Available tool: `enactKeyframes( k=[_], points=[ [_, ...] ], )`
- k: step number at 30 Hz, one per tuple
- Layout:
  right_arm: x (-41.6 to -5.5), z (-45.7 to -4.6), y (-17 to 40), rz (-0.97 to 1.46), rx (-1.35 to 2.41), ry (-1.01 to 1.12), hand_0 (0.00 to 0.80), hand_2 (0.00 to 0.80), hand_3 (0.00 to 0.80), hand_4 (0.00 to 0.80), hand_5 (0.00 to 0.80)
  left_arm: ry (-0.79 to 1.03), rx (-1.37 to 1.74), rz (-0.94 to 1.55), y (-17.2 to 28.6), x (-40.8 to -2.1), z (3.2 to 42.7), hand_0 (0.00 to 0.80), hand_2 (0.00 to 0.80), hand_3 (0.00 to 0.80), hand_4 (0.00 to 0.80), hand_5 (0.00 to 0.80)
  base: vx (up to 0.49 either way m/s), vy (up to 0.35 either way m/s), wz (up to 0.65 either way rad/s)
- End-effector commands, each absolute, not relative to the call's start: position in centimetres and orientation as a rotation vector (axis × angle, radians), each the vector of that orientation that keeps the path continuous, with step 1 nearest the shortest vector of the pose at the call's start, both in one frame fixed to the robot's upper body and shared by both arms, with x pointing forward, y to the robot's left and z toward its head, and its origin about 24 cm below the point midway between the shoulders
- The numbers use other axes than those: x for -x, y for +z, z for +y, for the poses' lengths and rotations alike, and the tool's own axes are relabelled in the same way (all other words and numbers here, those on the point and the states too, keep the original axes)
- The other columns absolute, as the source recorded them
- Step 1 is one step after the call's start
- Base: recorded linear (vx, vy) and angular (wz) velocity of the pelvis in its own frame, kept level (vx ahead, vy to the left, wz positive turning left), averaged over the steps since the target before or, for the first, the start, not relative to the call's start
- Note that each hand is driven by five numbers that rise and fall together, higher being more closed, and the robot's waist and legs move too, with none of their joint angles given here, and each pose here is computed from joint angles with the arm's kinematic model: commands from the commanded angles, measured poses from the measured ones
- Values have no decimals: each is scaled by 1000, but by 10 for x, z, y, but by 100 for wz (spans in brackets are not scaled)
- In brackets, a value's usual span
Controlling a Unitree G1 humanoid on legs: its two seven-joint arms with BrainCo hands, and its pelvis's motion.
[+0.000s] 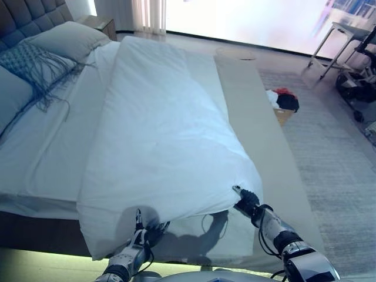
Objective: Make the bed neatly
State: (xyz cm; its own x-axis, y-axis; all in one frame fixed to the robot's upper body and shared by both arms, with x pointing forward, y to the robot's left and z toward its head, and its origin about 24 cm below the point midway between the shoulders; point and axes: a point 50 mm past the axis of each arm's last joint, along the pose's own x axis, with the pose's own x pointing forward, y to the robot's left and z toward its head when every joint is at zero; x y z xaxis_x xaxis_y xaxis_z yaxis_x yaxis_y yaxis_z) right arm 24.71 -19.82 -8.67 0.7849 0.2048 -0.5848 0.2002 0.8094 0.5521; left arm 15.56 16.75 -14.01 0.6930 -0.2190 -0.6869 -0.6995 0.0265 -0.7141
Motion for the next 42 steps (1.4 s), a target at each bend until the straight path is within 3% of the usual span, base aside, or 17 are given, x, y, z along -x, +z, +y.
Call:
enactKeyframes(
  k=[1, 23, 24, 30, 36, 42],
  points=[
    [-264, -237, -62, 529, -586, -39, 800, 800, 800, 800, 800, 397, 1532, 678, -131, -181, 171, 800, 800, 800, 800, 800, 1, 23, 4],
    [-248, -244, -75, 598, -570, -80, 794, 794, 794, 794, 794, 438, 1528, 601, -127, -188, 182, 800, 800, 800, 800, 800, 0, 2, 0],
    [-246, -244, -77, 617, -564, -82, 0, 0, 0, 0, 0, 439, 1526, 595, -127, -188, 183, 800, 800, 800, 800, 800, 0, 0, 0],
    [-214, -243, -103, 850, -489, -30, 0, 0, 0, 0, 0, 461, 1499, 547, -127, -186, 195, 800, 800, 800, 800, 800, -5, 3, 0],
    [-144, -237, -138, 1188, -510, 14, 0, 0, 0, 0, 0, 494, 1470, 454, -128, -176, 216, 800, 800, 800, 800, 800, -32, 21, 4],
    [-103, -237, -152, 1318, -555, -62, 0, 0, 0, 0, 0, 509, 1456, 321, -123, -169, 240, 800, 800, 800, 800, 800, -34, 40, 5]
  ],
)
